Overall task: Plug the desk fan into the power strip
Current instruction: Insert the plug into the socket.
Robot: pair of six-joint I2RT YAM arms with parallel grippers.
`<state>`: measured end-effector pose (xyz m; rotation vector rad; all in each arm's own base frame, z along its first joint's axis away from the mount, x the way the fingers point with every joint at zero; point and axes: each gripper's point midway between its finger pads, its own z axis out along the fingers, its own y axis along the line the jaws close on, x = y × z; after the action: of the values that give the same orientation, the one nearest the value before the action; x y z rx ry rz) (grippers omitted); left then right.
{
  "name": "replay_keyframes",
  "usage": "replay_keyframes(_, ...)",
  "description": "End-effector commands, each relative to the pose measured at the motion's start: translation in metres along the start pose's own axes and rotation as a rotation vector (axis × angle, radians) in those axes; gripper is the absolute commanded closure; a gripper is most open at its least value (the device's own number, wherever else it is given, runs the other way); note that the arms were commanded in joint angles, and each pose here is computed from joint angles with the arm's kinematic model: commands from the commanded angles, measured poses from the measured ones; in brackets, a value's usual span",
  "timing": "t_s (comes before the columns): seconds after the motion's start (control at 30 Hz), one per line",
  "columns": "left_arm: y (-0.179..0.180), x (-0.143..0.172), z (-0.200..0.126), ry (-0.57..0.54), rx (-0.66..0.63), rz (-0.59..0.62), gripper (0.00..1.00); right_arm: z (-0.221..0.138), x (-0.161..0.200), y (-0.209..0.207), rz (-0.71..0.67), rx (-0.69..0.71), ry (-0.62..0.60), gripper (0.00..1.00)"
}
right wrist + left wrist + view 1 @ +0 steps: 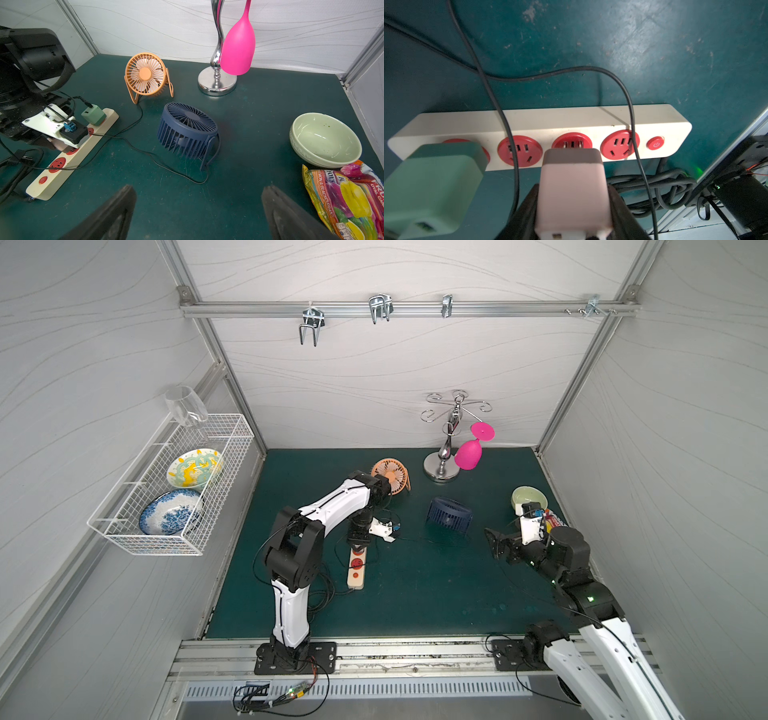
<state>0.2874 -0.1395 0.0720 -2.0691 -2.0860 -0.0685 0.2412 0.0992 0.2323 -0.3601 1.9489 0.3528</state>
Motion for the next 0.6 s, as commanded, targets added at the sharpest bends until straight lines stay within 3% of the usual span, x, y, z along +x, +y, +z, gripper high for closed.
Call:
replay_keyframes(0.0, -0.01, 0.001, 0.047, 0.039, 0.096, 0.009, 1.0, 0.001, -0.002, 0.0, -0.017, 0.001, -0.018, 0.01)
replay_keyframes(0.13, -0.008, 0.007, 0.047, 0.053, 0.087, 0.007, 1.0, 0.001, -0.002, 0.0, -0.016, 0.002, -0.02, 0.01)
replay_keyframes(0.57, -0.002, -0.036, 0.05, 0.038, 0.108, -0.001, 1.0, 0.0, -0.002, 0.0, -0.017, 0.006, -0.022, 0.01)
